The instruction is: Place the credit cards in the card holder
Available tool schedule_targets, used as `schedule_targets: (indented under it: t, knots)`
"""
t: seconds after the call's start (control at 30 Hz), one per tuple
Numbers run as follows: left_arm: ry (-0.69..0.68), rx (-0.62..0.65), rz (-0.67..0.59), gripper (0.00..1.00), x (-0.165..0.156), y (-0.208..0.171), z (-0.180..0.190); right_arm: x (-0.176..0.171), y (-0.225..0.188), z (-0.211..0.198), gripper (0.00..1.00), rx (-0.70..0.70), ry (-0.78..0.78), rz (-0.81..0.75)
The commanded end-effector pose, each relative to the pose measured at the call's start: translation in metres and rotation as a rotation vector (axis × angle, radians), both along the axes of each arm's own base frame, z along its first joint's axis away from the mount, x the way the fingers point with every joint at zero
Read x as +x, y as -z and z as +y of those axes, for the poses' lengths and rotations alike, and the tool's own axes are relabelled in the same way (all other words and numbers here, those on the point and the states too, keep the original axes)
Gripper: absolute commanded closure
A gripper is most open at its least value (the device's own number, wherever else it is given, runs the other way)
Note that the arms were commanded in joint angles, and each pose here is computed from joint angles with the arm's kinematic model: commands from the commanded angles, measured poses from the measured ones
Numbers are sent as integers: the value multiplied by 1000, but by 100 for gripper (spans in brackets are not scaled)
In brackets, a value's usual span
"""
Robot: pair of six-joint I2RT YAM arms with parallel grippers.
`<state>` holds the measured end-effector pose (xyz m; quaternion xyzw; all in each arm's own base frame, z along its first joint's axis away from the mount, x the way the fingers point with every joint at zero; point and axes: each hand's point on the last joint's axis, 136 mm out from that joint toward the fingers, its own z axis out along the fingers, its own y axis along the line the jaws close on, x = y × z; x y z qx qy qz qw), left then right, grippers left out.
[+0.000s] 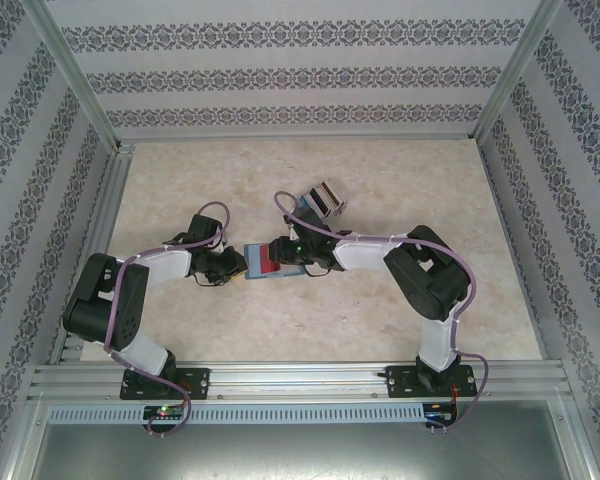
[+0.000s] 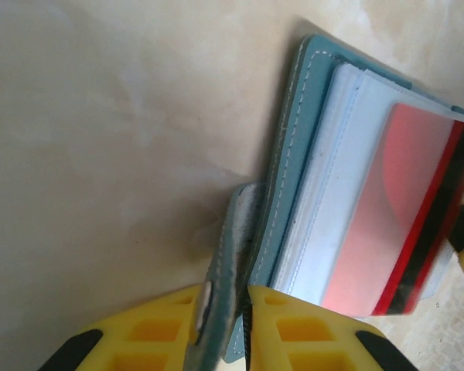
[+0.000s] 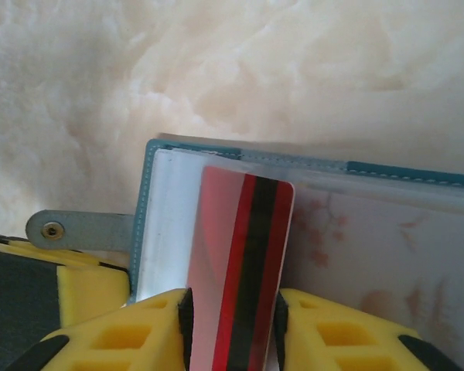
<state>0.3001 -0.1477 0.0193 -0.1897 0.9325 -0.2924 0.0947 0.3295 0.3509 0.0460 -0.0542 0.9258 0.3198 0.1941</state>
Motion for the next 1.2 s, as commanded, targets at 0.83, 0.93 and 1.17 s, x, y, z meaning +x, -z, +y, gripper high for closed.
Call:
schedule_targets:
  t: [0.83, 0.93, 1.17]
  knots:
    - [42, -64, -19, 80, 2, -3, -19, -4, 23, 3, 89, -104, -99, 78]
    - [44, -64, -21, 80, 3, -3, -20, -7, 28, 9, 89, -110, -115, 86]
    - [47, -68, -19, 80, 2, -3, -23, -11, 33, 22, 89, -93, -136, 96]
